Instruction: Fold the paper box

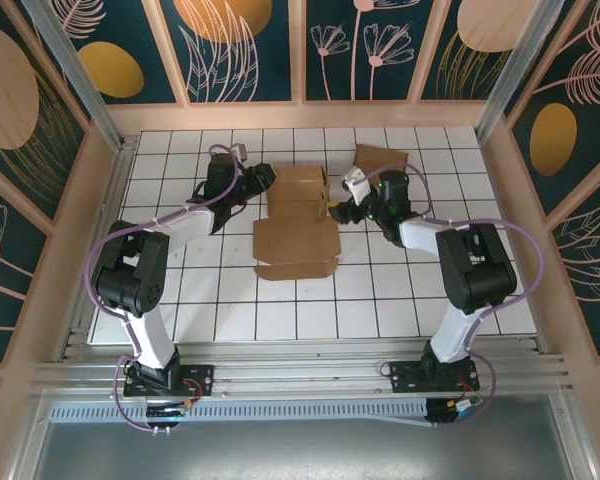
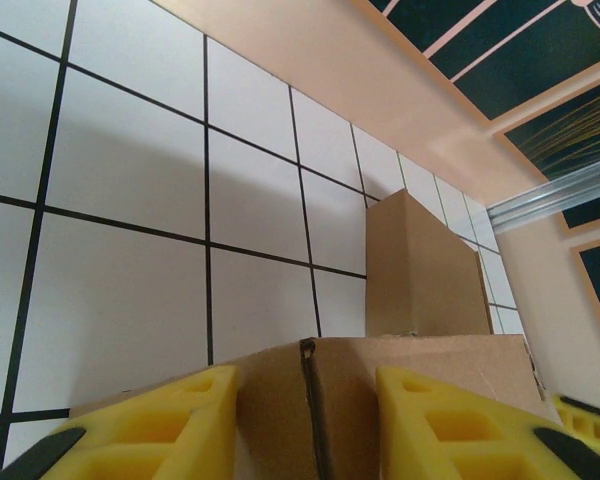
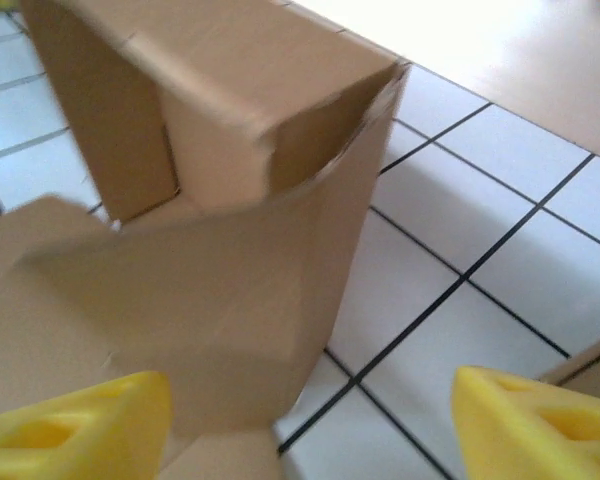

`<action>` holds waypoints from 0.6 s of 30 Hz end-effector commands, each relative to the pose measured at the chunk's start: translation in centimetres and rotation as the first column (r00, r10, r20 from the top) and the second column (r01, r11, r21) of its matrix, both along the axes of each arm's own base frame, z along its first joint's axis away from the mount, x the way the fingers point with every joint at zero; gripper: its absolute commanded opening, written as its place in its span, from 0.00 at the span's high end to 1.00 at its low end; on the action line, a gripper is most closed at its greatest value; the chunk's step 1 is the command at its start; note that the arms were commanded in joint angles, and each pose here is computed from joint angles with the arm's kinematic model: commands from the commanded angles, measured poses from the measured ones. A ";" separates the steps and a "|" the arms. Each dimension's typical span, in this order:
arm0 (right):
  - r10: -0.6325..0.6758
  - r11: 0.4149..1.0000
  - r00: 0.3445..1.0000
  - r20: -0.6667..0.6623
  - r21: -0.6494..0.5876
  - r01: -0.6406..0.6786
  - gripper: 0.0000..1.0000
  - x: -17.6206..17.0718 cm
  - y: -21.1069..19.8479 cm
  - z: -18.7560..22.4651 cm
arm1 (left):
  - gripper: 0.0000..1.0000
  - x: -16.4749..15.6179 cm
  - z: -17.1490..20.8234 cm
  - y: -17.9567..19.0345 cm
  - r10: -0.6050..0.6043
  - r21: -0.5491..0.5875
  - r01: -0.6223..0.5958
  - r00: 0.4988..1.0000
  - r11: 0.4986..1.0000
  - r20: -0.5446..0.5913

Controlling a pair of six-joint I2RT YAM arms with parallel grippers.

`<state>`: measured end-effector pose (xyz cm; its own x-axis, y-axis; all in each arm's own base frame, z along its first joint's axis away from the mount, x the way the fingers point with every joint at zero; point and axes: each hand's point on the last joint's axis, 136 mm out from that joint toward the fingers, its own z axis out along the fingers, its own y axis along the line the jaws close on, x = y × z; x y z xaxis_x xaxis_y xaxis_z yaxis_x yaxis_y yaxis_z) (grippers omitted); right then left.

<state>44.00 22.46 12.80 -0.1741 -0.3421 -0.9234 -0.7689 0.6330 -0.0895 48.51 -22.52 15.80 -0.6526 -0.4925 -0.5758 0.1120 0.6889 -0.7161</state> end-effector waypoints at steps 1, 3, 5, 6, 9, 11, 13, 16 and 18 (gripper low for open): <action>-0.065 0.996 0.998 -0.020 0.058 0.066 0.33 3.0 0.7 1.3 | 0.64 -1.2 -2.7 -0.6 -0.047 0.011 0.048 0.996 0.999 -0.081; -0.045 0.997 0.997 -0.060 0.059 0.048 0.35 3.3 1.6 0.5 | 0.65 -1.2 -2.7 -0.8 -0.053 0.002 0.053 0.995 0.999 -0.083; -0.018 0.999 0.998 -0.063 0.038 0.020 0.33 3.2 2.4 -0.1 | 0.65 -1.2 -2.7 -0.9 -0.055 0.001 0.056 0.995 0.998 -0.083; -0.011 0.999 0.998 -0.063 0.029 0.012 0.33 3.1 2.8 -0.4 | 0.65 -1.3 -2.6 -0.9 -0.055 0.002 0.055 0.995 0.998 -0.082; -0.001 0.999 0.998 -0.069 0.032 0.003 0.35 3.3 3.8 -0.9 | 0.65 -1.3 -2.6 -1.0 -0.059 -0.003 0.059 0.995 0.998 -0.082; -0.008 1.000 0.997 -0.080 0.029 0.010 0.38 3.7 4.3 -1.2 | 0.65 -1.4 -2.6 -1.1 -0.065 -0.009 0.064 0.994 0.998 -0.084; -0.030 0.999 0.995 -0.090 0.019 0.032 0.44 4.2 4.6 -1.6 | 0.66 -1.6 -2.7 -1.3 -0.070 -0.008 0.070 0.994 0.998 -0.085; -0.086 0.996 0.991 -0.106 0.008 0.087 0.52 5.1 4.8 -2.0 | 0.66 -1.8 -2.6 -1.4 -0.073 -0.012 0.073 0.994 0.997 -0.084; -0.121 0.992 0.987 -0.107 0.008 0.122 0.57 5.3 5.0 -2.2 | 0.66 -1.9 -2.5 -1.5 -0.073 -0.017 0.072 0.994 0.997 -0.084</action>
